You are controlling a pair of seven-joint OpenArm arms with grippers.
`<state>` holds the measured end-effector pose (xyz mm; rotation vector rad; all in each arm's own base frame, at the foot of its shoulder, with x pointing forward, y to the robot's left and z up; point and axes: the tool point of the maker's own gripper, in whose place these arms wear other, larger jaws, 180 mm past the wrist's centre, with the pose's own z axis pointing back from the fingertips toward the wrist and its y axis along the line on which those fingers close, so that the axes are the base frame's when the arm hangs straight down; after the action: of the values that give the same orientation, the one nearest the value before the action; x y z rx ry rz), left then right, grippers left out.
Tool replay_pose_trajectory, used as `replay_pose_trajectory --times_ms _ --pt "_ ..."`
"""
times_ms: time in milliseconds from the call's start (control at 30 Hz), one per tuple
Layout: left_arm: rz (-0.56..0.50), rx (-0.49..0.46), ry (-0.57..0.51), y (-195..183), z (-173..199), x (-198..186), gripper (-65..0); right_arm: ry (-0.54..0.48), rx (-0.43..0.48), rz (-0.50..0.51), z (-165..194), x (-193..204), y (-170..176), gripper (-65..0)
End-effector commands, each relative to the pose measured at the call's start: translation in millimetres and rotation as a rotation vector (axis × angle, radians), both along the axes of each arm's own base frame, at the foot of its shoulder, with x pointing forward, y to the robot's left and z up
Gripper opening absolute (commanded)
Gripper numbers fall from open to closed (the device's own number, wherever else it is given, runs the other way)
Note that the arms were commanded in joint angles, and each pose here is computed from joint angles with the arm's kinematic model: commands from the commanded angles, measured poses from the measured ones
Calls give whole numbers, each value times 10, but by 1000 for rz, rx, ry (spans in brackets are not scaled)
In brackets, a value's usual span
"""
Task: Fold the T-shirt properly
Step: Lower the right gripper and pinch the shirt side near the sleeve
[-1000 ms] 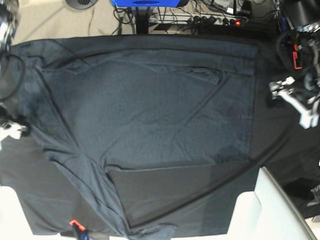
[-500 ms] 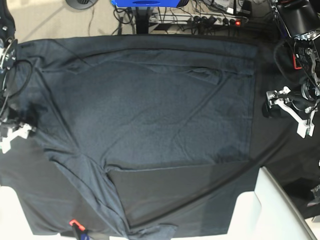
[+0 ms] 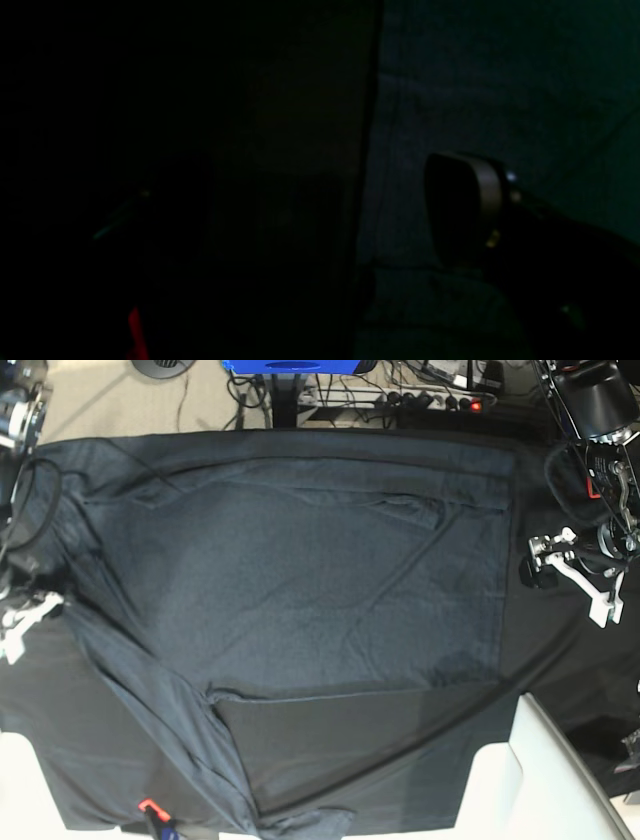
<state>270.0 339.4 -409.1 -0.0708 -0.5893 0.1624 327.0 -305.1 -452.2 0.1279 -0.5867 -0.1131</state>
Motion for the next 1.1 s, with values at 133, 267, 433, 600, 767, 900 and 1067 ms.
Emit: replay_pose_trajectory --times_ms 133,267,433,600,767,900,1067 --pt "0 25 -81 83 184 164 0 -27 -8 -51 218 -139 -27 -650" --pt "2 33 -100 94 196 184 0 21 -9 -61 210 -367 12 -650" --pt "2 28 -105 87 204 195 0 51 15 -59 118 -465 140 -642" --pt "2 28 -106 87 209 201 0 100 19 -44 130 -501 182 -560" --pt "2 33 -99 94 192 178 0 12 -12 -23 413 -294 244 -324" --pt "2 32 -99 93 192 179 0 -28 3 -4 522 -7 309 -273" --pt "2 28 -102 87 195 183 0 -14 64 49 367 387 498 -273"
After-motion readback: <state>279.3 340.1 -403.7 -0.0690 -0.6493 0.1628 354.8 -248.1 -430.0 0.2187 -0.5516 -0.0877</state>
